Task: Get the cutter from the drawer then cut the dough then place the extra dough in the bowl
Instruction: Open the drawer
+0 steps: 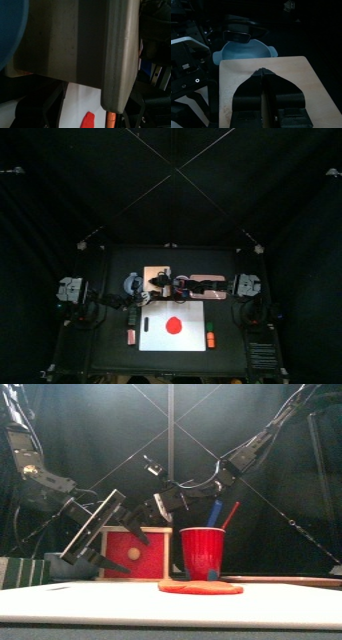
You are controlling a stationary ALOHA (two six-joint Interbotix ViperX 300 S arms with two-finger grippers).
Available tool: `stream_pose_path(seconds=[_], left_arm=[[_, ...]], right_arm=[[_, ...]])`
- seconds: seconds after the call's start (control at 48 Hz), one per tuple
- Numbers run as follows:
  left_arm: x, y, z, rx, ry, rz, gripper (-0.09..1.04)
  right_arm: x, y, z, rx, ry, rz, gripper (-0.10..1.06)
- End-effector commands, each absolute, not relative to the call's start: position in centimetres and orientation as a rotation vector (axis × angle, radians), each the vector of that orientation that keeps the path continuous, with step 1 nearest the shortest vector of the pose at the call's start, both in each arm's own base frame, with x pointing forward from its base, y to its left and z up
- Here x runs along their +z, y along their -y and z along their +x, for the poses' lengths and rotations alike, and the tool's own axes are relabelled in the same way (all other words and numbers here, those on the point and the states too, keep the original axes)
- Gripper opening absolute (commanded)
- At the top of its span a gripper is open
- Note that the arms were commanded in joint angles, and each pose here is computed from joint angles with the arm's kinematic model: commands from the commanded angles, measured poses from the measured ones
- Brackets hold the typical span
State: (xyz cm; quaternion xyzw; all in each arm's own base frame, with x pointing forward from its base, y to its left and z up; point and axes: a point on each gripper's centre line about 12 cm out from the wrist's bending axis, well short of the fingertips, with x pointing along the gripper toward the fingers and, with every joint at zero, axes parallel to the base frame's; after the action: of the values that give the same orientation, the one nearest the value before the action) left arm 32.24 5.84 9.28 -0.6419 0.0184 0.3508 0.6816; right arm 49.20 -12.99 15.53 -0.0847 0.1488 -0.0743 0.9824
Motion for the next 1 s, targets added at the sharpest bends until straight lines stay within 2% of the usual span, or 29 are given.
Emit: stream_pose_path(seconds=[0.021, 0.208, 0.729, 1.0], left_arm=[[9.83, -6.60, 31.90, 0.817, 0.007, -1.444, 0.93], [9.92, -7.01, 31.83, 0.855, 0.023, -1.413, 0.86], [10.12, -7.45, 32.04, 0.871, 0.063, -1.397, 0.84], [10.16, -7.20, 32.15, 0.862, 0.058, -1.396, 0.72]], right_arm=[[16.44, 12.35, 49.53, -0.138, -0.280, -0.175, 0.06], [16.47, 12.14, 49.61, -0.134, -0.280, -0.175, 0.06], [16.75, 11.70, 50.01, -0.128, -0.269, -0.172, 0.06], [16.84, 11.45, 50.29, -0.123, -0.264, -0.172, 0.06]])
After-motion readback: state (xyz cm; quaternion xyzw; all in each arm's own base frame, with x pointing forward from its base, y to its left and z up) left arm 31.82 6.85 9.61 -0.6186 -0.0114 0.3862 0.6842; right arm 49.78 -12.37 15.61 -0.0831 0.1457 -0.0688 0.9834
